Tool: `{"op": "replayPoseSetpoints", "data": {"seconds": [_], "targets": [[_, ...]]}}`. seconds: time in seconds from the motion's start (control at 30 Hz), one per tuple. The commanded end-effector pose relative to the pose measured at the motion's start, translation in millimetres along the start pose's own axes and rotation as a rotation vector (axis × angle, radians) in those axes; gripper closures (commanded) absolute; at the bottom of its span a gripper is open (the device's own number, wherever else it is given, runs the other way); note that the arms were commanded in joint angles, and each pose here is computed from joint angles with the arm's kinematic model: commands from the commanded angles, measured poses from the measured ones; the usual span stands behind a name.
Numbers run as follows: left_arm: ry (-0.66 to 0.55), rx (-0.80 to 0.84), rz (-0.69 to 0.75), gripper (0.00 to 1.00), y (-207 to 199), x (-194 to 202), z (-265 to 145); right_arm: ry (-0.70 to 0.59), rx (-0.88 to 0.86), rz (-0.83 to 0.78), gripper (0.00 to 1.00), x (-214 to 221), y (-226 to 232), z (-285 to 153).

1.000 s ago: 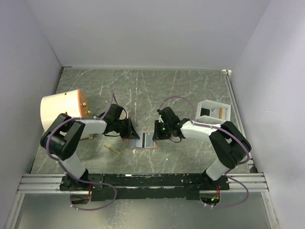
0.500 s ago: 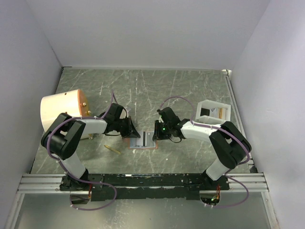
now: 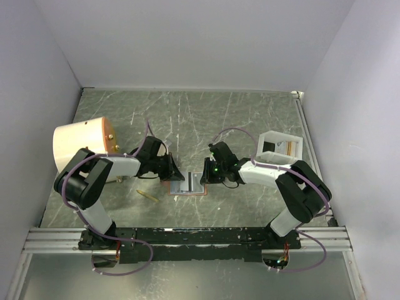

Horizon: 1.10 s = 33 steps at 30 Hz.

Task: Put the credit cards into the card holder
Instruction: Insert the credit card into the card holder.

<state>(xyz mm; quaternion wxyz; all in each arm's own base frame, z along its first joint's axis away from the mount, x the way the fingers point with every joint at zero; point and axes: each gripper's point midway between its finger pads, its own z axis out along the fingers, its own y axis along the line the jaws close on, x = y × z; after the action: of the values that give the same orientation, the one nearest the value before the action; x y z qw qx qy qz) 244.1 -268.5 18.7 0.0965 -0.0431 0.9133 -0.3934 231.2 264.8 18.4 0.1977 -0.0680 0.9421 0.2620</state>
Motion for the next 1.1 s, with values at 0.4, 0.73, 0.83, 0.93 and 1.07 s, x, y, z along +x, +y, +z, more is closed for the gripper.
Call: {"op": "replayPoseSetpoints", "data": {"seconds": [0.4,0.73,0.83,0.93,1.07], "targets": [[0.063,-0.071,0.019,0.93,22,29,8,0.023,0.006,0.02,0.81,8,-1,2],[0.027,-0.074,0.014,0.69,11,19,6,-0.005,0.003,0.025,0.8,1,4,-7],[0.005,-0.089,0.017,0.58,7,14,1,-0.024,-0.005,0.018,0.77,-6,9,-15],[-0.022,-0.092,0.025,0.52,0,8,-6,-0.036,-0.006,0.014,0.77,-9,11,-21],[-0.04,-0.097,0.027,0.47,-4,4,-10,-0.038,-0.006,0.01,0.77,-8,11,-24]]}}
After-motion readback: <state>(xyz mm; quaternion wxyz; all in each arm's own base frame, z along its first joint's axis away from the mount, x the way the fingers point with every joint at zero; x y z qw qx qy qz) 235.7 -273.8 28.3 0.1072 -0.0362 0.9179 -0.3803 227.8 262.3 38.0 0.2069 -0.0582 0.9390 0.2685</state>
